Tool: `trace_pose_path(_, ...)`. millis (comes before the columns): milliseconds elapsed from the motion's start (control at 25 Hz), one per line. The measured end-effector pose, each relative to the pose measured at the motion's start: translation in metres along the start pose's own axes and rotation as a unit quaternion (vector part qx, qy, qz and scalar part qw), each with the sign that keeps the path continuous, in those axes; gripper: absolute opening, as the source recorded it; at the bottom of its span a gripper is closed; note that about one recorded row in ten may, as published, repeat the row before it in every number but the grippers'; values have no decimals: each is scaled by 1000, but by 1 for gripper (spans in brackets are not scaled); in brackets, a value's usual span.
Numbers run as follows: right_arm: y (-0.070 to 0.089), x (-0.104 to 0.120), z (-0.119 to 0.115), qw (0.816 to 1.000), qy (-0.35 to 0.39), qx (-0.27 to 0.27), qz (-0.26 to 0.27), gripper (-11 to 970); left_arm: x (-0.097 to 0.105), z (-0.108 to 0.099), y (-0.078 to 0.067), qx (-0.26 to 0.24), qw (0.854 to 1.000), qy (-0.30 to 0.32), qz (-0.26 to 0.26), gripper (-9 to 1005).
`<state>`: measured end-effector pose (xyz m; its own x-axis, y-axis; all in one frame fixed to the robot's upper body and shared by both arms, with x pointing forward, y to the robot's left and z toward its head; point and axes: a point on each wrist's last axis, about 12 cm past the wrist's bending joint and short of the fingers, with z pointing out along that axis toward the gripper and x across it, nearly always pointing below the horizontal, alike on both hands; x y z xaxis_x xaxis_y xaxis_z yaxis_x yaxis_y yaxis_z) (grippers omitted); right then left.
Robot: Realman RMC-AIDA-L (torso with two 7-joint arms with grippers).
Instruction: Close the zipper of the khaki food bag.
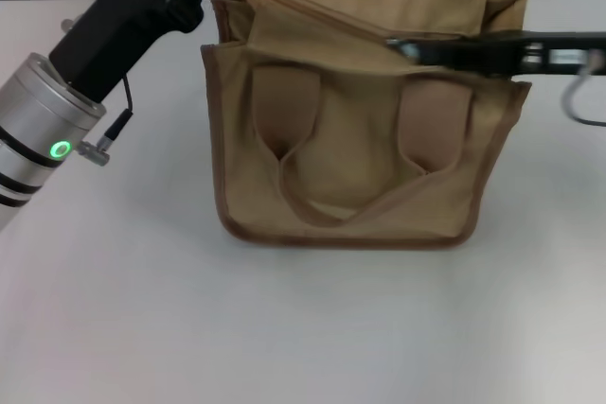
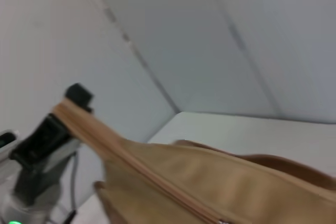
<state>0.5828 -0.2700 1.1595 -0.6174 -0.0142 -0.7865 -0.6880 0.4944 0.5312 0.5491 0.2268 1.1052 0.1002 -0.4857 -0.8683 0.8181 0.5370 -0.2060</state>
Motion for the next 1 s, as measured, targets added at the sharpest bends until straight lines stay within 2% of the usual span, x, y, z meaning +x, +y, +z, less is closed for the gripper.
trace_pose_path(40,0,0,0,1000,0,0,0,23,0,0,0,0,1000,0,0,-2)
trace_pose_path(80,-5,4,-20,1000,-15,22,7,24,-1,0,1,-1,1000,-1,0,-2)
trace_pose_path(160,-6,6,-29,999,-23,28,10,26,-1,-1,1,-2,1000,-2,0,-2)
trace_pose_path(200,-8,10,-48,998,-46,35,15,26,-2,-1,2,-5,1000,-4,0,-2)
trace_pose_path(280,-8,11,-56,998,-59,31,15,28,-2,-2,2,-7,1000,-4,0,-2)
trace_pose_path(400,-4,20,-76,994,-108,-10,6,31,-2,-2,3,-9,1000,-3,0,-2)
trace_pose_path(520,-3,27,-82,990,-138,-36,-7,33,-3,-2,4,-9,1000,-3,1,-2)
trace_pose_path(560,-2,31,-84,987,-149,-52,-15,34,-3,-2,4,-9,1000,-2,2,-2)
trace_pose_path(600,2,41,-87,981,-165,-89,-44,35,-3,-2,4,-9,1000,-2,2,-2)
trace_pose_path(640,2,41,-87,981,-165,-89,-44,74,-3,-2,4,-9,1000,-2,2,-2)
trace_pose_path(680,8,52,-87,973,-173,-125,-84,113,-3,-2,5,-10,1000,-2,3,-2)
trace_pose_path(760,10,58,-86,970,-173,-138,-103,192,-3,-3,5,-12,1000,-1,3,-2)
trace_pose_path(800,15,68,-84,964,-166,-154,-142,231,-3,-4,6,-16,1000,2,3,-2)
trace_pose_path(880,17,74,-81,962,-160,-156,-158,324,-3,-5,6,-19,1000,4,2,-2)
trace_pose_path(960,20,88,-75,958,-145,-160,-187,417,-3,-7,9,-23,1000,9,0,-1)
trace_pose_path(1000,23,101,-69,955,-125,-165,-210,464,-4,-9,11,-27,999,15,-5,-1)
